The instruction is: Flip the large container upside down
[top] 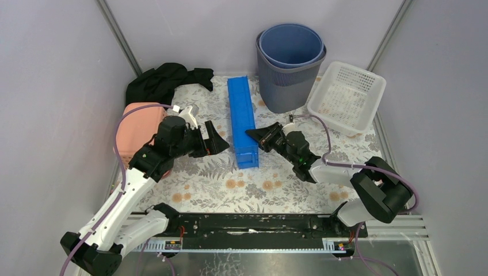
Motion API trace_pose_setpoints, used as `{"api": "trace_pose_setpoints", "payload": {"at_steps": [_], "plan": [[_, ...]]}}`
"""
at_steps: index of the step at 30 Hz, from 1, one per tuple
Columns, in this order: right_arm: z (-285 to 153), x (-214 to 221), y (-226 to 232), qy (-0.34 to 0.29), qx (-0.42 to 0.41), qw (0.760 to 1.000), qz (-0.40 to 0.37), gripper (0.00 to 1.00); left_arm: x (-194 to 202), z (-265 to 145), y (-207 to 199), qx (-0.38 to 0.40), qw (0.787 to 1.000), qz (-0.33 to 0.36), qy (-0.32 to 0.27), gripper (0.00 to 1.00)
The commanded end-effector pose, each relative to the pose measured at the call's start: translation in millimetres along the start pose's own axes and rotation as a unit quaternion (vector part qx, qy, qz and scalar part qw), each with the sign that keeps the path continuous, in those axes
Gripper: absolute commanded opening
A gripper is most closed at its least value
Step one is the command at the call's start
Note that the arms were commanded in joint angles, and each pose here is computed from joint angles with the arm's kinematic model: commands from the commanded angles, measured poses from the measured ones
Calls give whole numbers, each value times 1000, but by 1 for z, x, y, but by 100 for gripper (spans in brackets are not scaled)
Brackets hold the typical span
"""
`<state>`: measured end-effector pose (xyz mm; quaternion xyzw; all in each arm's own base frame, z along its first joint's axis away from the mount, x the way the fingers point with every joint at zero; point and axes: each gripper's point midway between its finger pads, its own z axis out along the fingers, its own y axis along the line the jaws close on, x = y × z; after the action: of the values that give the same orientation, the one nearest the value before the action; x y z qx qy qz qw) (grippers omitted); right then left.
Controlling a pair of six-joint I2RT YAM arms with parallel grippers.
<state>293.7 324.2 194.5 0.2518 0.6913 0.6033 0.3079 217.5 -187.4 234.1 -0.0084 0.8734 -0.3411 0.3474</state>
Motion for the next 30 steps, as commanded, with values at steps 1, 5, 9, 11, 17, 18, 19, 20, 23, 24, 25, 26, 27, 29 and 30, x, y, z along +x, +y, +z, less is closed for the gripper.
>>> {"api": "trace_pose_setpoints", "payload": {"at_steps": [1,5,9,11,17,18,19,20,23,24,25,26,27,29,30], "plan": [[4,9,65,25,-102,994,-17,0,-14,-2,-10,14,1000,11,-26,100],[8,12,80,33,-127,991,-21,0,-16,-3,-12,15,999,11,-29,100],[13,13,89,37,-137,990,-22,0,-18,-7,-14,18,999,11,-34,100],[14,14,93,38,-141,989,-24,0,-19,-11,-17,22,999,11,-38,100],[18,16,98,41,-148,988,-28,0,-11,-26,-16,30,998,0,-52,100],[18,17,98,43,-147,988,-28,0,-8,-30,-13,30,998,-2,-59,100],[19,18,99,44,-149,987,-29,0,-5,-32,-10,27,998,-5,-62,100],[20,19,99,45,-149,987,-29,0,-2,-33,-7,24,998,-9,-63,100],[23,20,101,47,-152,987,-29,0,6,-36,0,16,998,-16,-62,100],[24,21,101,48,-152,987,-27,0,7,-37,2,14,998,-18,-61,100],[25,21,102,48,-154,987,-27,0,8,-38,2,14,998,-18,-61,100],[26,22,102,49,-154,986,-27,0,8,-39,2,14,998,-19,-62,100],[27,23,102,49,-154,986,-27,0,9,-39,3,13,998,-19,-63,100],[28,24,103,50,-156,986,-27,0,8,-39,3,14,998,-19,-64,100],[29,24,103,50,-156,986,-26,0,8,-39,3,13,998,-19,-64,100]]}}
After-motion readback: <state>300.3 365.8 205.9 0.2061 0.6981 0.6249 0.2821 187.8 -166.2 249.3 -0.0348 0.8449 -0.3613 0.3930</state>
